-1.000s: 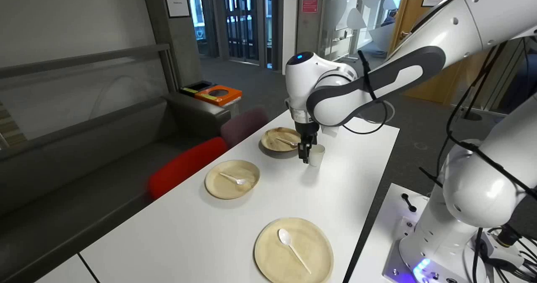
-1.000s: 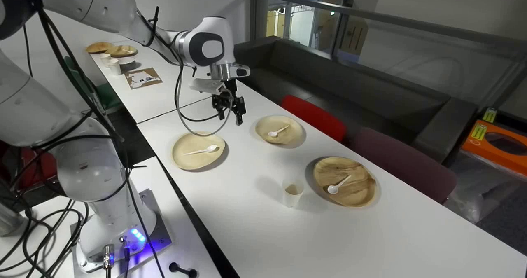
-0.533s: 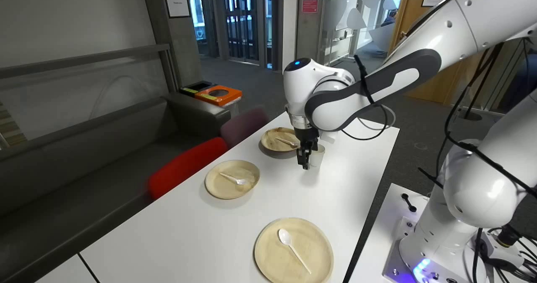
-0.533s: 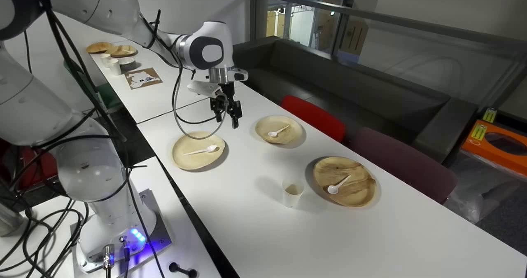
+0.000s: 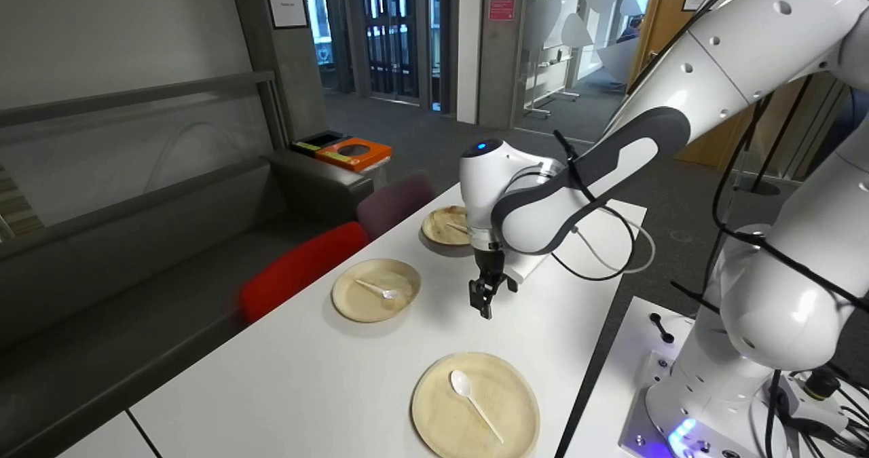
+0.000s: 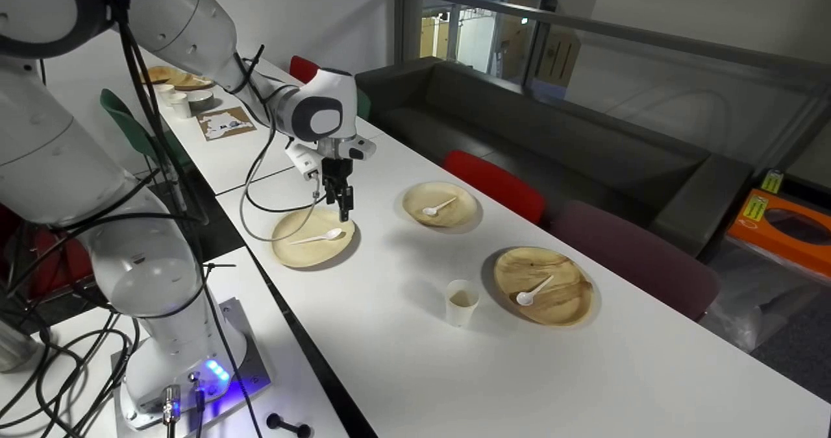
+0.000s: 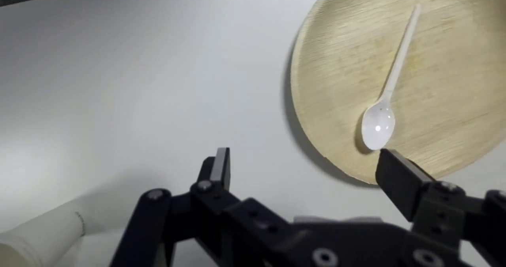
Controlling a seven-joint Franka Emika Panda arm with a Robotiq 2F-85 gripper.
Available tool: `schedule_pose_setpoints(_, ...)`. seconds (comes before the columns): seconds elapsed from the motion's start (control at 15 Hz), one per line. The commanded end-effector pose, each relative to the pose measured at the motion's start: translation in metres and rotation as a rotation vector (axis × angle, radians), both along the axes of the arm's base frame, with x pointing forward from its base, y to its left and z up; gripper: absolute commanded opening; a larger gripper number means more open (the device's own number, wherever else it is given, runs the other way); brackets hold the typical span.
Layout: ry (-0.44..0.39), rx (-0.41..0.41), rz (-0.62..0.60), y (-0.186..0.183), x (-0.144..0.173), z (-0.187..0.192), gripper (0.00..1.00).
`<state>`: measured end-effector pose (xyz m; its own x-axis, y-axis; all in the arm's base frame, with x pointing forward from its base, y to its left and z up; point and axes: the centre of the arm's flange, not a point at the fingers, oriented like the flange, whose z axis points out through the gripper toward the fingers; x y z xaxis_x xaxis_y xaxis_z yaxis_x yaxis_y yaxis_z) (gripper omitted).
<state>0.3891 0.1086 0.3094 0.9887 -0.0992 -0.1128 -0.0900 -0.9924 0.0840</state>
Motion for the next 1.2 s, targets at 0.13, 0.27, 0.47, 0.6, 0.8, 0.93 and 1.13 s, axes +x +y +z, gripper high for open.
schedule_pose_setpoints(0.13,-0.075,0.055,-0.126,0.049,-0.013,-0.027,1.0)
schedule_pose_setpoints(0.27,-0.057,0.042,-0.096,0.043,-0.01,-0.021,1.0)
schedule_pose_setpoints(0.47,-0.049,0.039,-0.09,0.049,-0.013,-0.026,1.0)
schedule_pose_setpoints(0.6,-0.049,0.04,-0.096,0.047,-0.012,-0.026,1.0)
schedule_pose_setpoints(0.8,-0.041,0.03,-0.101,0.056,-0.01,-0.032,1.0)
schedule_pose_setpoints(0.93,-0.038,0.023,-0.086,0.071,-0.01,-0.041,1.0)
schedule_pose_setpoints(1.13,-0.035,0.029,-0.027,0.098,-0.012,-0.056,1.0)
